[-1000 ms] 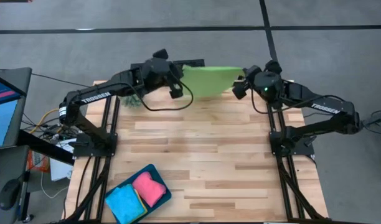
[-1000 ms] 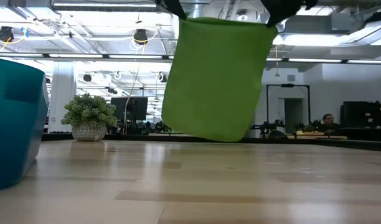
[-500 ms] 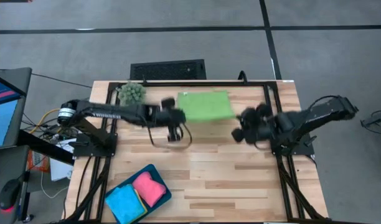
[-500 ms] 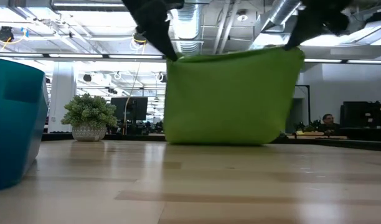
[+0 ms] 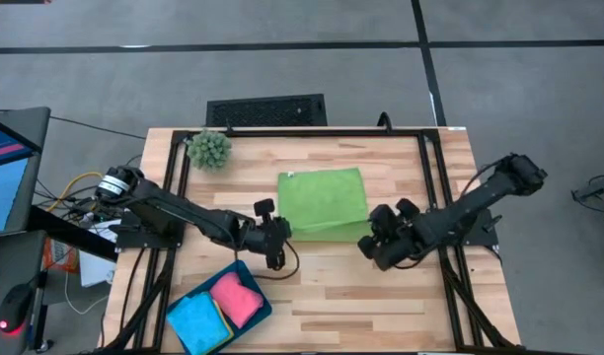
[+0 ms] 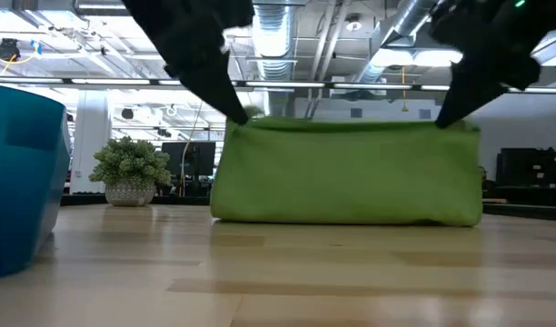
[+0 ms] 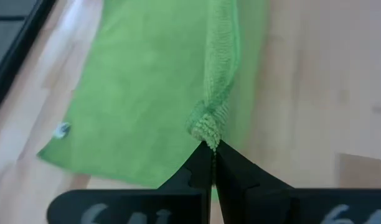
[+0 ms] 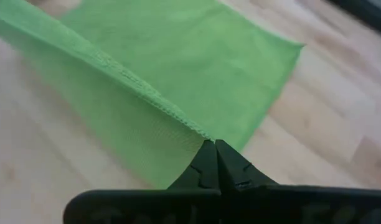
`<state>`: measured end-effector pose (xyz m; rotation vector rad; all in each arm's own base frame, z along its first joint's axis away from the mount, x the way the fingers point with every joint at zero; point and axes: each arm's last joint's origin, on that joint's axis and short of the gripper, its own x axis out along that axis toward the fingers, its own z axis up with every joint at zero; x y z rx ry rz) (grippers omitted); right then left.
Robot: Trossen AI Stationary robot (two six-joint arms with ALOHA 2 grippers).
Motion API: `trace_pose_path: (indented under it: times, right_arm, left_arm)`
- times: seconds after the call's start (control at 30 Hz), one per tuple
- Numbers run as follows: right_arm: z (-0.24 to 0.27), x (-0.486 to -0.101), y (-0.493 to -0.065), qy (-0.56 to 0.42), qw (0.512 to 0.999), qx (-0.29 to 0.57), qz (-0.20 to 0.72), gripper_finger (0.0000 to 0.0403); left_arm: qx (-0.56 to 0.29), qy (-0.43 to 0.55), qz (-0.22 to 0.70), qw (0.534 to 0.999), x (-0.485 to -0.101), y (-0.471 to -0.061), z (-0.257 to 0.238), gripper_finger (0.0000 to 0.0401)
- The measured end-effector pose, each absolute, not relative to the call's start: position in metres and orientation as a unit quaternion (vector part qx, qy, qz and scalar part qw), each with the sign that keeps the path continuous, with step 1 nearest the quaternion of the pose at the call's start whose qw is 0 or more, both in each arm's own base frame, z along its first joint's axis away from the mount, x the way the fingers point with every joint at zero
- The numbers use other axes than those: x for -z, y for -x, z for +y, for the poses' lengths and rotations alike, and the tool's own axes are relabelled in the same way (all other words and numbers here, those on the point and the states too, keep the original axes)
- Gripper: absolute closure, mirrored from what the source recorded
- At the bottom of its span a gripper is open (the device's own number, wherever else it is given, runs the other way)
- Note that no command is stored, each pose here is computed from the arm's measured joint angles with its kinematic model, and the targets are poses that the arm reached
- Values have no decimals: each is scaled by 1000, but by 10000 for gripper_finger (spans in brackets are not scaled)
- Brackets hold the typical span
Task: Fold microfiber towels
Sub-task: Fold the green microfiber towel
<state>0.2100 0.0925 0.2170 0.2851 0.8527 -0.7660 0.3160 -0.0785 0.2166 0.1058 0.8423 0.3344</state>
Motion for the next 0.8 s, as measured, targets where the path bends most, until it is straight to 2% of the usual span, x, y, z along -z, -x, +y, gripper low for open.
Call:
trace_pose_path:
  times: [0.37,0.8]
  right_arm:
    - [16,-216,-242,-62,807,372,455,400]
    - [-52,-193,-264,-55,785,343,512,399]
  left_arm:
    - [-234,-57,432,869,-212,-323,-21,400]
    - [-276,-31,440,854,-202,-321,41,399]
